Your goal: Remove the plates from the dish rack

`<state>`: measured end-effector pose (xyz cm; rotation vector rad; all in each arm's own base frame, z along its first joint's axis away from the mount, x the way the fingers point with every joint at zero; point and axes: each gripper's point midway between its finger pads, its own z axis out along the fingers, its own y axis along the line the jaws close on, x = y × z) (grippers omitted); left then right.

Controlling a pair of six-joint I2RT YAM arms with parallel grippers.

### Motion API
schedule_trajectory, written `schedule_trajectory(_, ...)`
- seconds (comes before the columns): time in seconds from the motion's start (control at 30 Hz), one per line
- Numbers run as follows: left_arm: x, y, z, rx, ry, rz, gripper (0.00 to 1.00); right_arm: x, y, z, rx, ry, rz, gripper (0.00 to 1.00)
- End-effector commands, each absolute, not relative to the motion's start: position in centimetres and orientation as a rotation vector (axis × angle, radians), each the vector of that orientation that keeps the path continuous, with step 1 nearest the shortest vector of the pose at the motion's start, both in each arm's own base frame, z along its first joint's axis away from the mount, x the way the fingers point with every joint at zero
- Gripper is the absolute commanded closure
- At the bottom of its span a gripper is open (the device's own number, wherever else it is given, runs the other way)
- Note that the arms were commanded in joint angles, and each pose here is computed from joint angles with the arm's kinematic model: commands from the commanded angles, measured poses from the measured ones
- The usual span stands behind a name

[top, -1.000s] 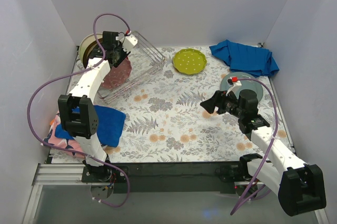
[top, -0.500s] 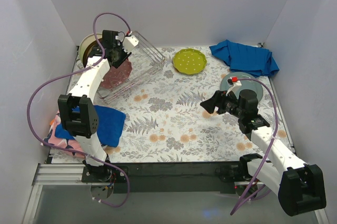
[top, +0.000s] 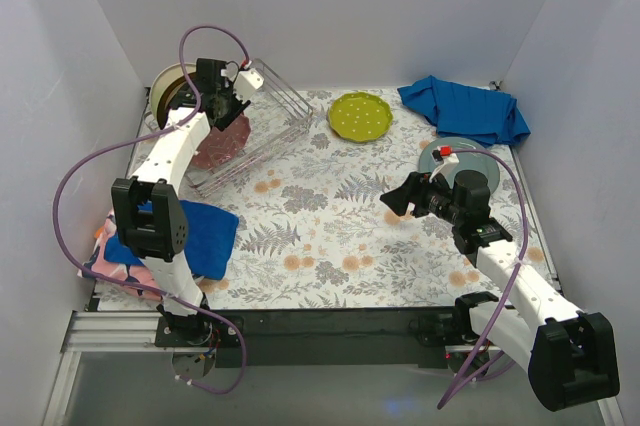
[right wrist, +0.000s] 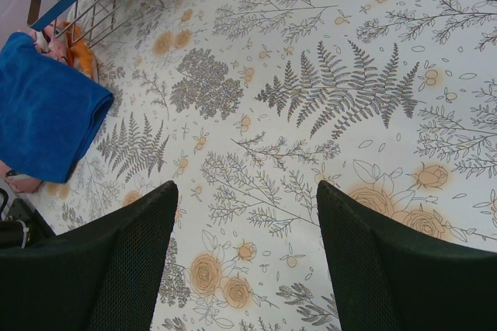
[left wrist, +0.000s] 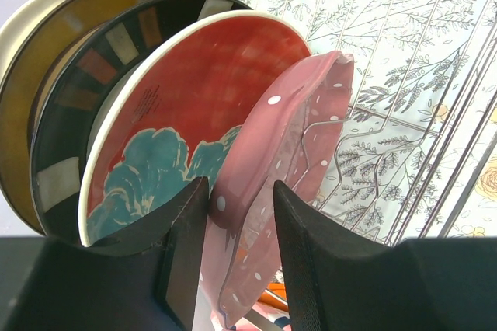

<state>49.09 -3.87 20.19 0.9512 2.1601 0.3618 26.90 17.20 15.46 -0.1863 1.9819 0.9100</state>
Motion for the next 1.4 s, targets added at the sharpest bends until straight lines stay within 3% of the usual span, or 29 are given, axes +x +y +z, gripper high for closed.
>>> schedule_trajectory(0.0, 46.2, -3.6, 15.4, 1.010, 2.345, 0.321, 0.62, 27.4, 17.3, 16.8, -0.213, 1.927, 0.892, 0.23)
schedule_trajectory(0.23, 46.5, -3.3, 14.9, 1.000, 2.343, 0.340, 0.60, 27.4, 17.2, 16.9, -0.211, 1.923, 0.888, 0.23)
schedule_trajectory(1.03, 46.2, -2.1, 14.2, 0.998, 2.342, 0.434, 0.69, 27.3, 17.1, 17.1, -0.214, 1.916, 0.885, 0.23)
schedule_trajectory(1.27, 46.2, -1.7, 15.5, 0.997, 2.317, 0.472, 0.83, 27.2, 17.1, 17.2, -0.213, 1.911, 0.884, 0.23)
schedule_trajectory(1.37, 46.6, -1.3, 16.1, 0.988, 2.293, 0.517, 0.97, 27.2, 17.1, 17.1, -0.213, 1.914, 0.883, 0.23)
